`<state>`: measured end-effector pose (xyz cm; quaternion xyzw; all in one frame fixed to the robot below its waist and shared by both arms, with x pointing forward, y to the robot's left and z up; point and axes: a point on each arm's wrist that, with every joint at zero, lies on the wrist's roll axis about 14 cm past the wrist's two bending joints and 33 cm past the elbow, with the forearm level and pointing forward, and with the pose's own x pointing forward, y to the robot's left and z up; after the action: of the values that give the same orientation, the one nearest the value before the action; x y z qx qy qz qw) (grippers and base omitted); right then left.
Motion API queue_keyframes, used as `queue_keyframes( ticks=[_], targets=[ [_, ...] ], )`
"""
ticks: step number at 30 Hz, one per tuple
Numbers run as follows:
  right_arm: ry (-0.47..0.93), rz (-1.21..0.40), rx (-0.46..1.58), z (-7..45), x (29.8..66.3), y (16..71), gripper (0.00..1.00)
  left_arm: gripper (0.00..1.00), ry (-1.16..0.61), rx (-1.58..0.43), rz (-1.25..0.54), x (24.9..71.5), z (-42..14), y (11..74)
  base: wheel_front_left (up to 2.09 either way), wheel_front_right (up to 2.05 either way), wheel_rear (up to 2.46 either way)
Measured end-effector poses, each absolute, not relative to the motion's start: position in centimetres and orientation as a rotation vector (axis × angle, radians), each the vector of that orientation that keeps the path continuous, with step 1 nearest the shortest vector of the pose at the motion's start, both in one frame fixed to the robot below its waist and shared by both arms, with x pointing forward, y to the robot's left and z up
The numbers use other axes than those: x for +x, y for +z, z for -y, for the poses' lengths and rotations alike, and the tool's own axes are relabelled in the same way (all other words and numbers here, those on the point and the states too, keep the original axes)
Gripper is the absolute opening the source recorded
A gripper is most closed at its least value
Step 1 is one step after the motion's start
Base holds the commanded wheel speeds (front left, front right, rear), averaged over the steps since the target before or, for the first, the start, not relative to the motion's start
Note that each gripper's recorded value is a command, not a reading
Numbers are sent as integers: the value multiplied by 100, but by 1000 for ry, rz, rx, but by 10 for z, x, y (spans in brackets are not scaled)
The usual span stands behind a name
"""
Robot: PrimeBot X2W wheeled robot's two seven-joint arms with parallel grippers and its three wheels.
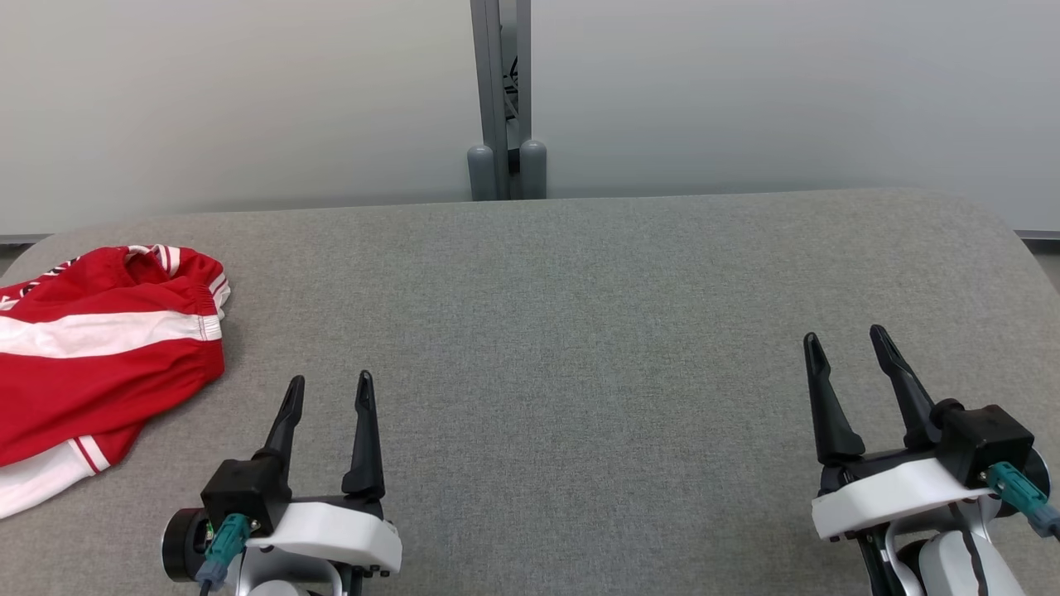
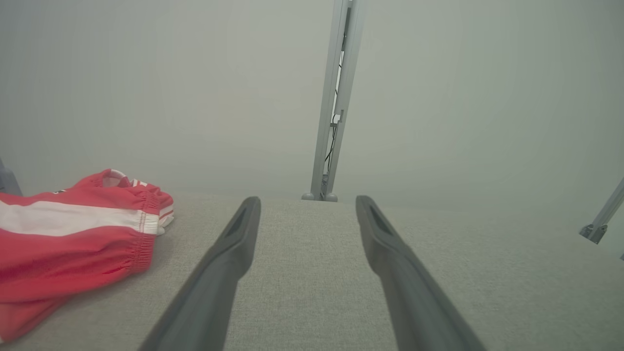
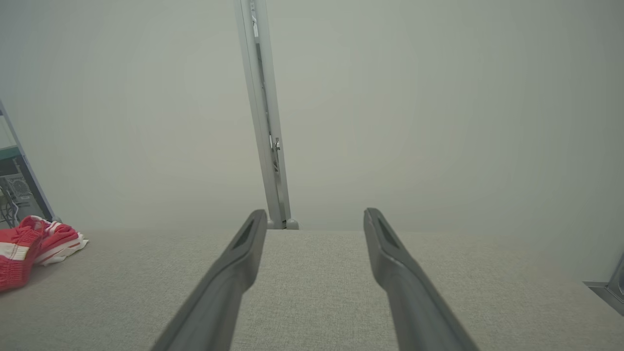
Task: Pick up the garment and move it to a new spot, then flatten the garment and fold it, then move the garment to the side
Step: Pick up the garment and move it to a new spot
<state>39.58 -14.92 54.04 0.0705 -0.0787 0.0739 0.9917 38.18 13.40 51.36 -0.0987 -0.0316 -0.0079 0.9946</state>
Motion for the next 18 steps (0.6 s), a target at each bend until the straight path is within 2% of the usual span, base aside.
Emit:
queue_keyframes(
  ticks=[11,18],
  targets=[
    [166,159,94,144,399,537,100,100,-5,-200,62,380,-139,509,0,0,0],
    [245,171,98,116,408,541,100,100,67,-193,79,376,-164,511,0,0,0]
  ],
)
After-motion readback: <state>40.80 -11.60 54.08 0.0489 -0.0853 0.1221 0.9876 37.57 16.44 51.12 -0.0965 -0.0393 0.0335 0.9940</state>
